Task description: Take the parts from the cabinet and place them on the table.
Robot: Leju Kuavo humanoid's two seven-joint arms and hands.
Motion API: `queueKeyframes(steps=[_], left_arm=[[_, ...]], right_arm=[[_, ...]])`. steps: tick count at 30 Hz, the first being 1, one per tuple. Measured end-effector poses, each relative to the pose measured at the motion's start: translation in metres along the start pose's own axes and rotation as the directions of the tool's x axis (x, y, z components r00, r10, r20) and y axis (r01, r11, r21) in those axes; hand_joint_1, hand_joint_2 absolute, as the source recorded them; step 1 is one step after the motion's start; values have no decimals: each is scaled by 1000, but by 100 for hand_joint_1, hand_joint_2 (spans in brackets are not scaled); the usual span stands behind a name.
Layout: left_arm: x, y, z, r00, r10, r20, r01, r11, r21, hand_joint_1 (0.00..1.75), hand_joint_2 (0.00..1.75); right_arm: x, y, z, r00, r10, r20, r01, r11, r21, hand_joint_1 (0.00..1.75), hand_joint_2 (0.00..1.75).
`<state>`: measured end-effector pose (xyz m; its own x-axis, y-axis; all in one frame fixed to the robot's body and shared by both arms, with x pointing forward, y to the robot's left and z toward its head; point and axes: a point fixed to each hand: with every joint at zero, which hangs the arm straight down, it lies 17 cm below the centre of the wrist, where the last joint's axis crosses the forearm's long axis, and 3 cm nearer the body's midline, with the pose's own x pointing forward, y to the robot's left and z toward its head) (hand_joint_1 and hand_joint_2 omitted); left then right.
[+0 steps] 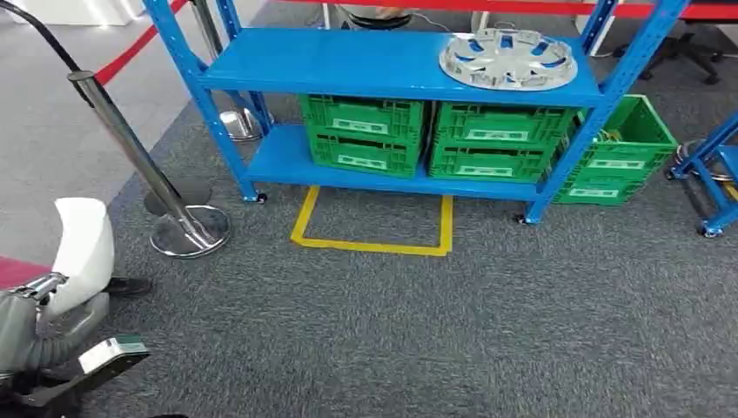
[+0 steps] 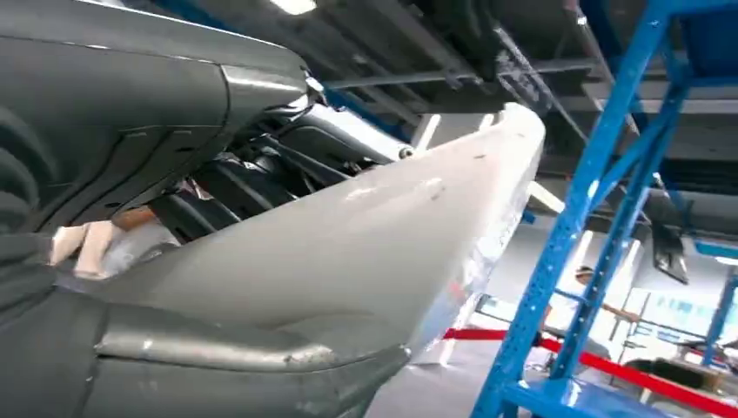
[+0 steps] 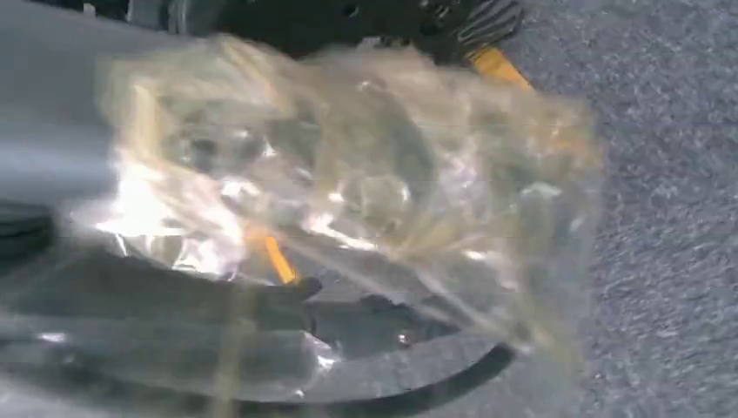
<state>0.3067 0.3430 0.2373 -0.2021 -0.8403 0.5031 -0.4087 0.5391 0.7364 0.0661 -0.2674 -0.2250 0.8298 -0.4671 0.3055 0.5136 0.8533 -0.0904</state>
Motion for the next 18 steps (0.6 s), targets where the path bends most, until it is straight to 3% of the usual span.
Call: queueKeyframes(steps=[18], left_arm=[[0,-1,0,1000,7,-4,-7,1000,-1,175,175]], right_arm=[[-2,-4,2,1000,8,-3,-8,1000,-7,0,0]])
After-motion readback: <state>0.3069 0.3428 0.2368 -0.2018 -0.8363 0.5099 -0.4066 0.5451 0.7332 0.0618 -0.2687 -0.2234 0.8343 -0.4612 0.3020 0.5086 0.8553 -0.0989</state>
